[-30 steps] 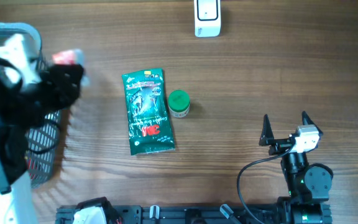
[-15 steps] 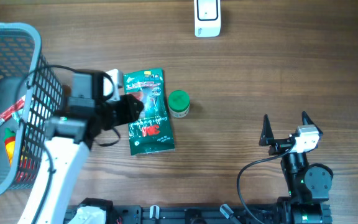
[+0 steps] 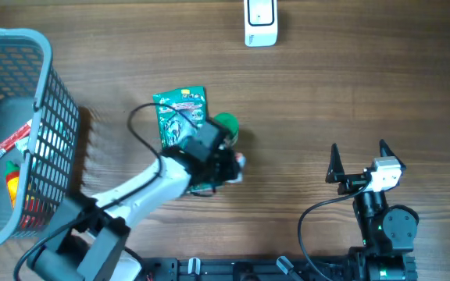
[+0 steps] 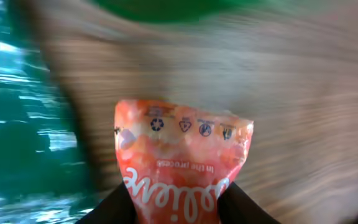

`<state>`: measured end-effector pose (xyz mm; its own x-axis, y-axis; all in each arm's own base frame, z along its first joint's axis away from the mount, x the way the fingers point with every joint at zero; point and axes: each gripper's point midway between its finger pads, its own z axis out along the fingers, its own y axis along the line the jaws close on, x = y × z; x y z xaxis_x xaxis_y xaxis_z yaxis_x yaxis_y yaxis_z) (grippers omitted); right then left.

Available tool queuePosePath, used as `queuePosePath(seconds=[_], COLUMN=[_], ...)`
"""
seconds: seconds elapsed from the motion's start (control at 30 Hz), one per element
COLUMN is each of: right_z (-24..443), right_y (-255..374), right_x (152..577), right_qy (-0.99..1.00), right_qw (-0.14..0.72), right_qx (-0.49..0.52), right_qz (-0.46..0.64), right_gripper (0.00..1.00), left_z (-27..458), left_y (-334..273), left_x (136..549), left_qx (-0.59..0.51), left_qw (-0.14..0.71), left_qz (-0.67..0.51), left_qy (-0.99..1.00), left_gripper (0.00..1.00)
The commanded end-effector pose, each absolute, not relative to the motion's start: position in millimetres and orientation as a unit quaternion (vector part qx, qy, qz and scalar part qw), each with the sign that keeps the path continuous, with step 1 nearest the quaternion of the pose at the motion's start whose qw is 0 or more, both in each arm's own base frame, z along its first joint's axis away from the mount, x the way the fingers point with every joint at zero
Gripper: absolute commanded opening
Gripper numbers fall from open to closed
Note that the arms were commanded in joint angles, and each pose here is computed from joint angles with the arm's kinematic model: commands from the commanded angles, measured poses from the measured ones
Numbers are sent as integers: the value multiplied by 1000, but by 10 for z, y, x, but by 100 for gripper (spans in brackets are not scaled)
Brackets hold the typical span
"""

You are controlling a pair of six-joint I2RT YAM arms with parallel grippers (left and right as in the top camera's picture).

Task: Scan the item barcode
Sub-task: 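Carry the snack bag out and set it right of the glove pack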

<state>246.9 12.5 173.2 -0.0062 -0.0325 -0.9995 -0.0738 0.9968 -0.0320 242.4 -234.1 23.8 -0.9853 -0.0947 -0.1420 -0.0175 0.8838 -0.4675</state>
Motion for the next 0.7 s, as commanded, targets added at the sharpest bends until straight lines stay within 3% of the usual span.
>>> queuePosePath(seconds=[0.0, 0.23, 0.3, 0.4, 0.5, 0.67], right_z=[1743, 1741, 1741, 1741, 1741, 1741], right_y=[109, 109, 109, 109, 109, 109], right_x=[2467, 2468, 2468, 2468, 2468, 2468], right_qy=[707, 707, 707, 707, 707, 707], right_qw=[706, 706, 706, 706, 706, 706], right_qx=[-40, -40, -40, -40, -40, -40], right_qz=[4, 4, 4, 4, 5, 4], right_gripper=[100, 100, 100, 100, 100, 100], left_z=[194, 288, 294, 328, 467, 987], left_y=[-2632, -2905, -2936, -2994, -3035, -2948], left_x=[2286, 2319, 2292, 2226, 2194, 2262], left_qx=[-37, -3, 2, 12, 19, 65], left_qw=[82, 147, 146, 135, 135, 208], left_qz=[-245, -251, -254, -267, -288, -296], left_qy=[965, 957, 956, 954, 948, 930], left_gripper=[39, 52, 63, 99, 100, 100])
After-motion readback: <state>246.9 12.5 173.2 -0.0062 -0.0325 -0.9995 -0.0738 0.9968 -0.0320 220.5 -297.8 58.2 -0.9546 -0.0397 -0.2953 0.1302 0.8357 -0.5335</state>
